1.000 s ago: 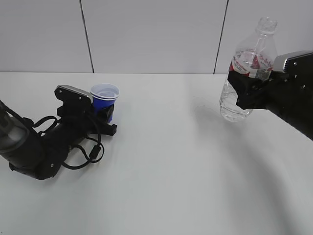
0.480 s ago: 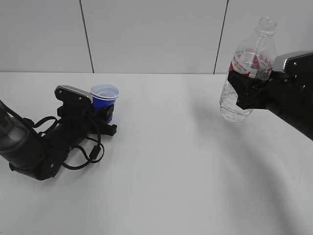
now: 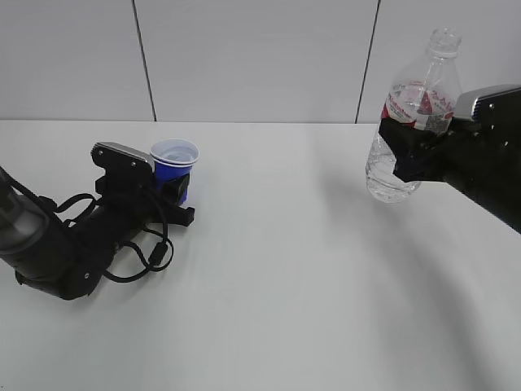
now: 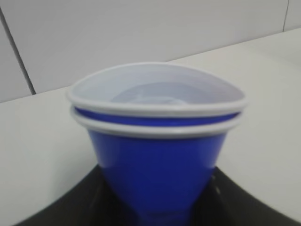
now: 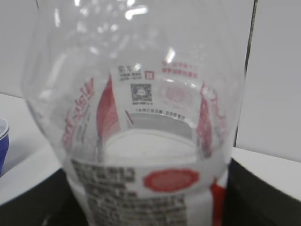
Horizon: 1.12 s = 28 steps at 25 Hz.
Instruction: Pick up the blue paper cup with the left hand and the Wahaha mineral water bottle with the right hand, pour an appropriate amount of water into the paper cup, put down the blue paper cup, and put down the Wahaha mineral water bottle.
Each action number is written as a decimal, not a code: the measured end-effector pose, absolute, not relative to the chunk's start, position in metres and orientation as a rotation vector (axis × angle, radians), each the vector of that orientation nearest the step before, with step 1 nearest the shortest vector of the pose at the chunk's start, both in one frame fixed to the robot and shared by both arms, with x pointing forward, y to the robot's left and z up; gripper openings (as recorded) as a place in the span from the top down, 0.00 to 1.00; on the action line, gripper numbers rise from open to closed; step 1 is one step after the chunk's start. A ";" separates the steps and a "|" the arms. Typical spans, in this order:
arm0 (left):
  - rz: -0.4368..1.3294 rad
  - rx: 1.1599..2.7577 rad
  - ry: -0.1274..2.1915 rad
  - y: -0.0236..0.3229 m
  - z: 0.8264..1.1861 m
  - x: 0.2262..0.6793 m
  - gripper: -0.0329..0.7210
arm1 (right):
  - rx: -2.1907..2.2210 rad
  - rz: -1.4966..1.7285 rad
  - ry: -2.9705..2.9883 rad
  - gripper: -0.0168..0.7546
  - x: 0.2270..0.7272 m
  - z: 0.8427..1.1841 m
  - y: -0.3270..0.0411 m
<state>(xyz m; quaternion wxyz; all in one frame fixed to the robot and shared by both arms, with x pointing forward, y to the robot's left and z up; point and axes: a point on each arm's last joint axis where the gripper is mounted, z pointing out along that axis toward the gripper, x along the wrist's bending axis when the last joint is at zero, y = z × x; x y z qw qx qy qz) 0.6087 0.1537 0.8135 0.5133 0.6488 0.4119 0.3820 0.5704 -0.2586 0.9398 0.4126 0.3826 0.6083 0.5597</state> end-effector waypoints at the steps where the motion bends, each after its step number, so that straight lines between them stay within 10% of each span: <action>1: 0.918 1.561 0.989 0.154 0.814 0.609 0.52 | 0.962 1.408 1.530 0.40 0.570 0.940 -0.259; 28: 0.908 1.570 0.971 0.152 0.804 0.607 0.42 | 0.962 1.408 1.530 0.40 0.570 0.940 -0.259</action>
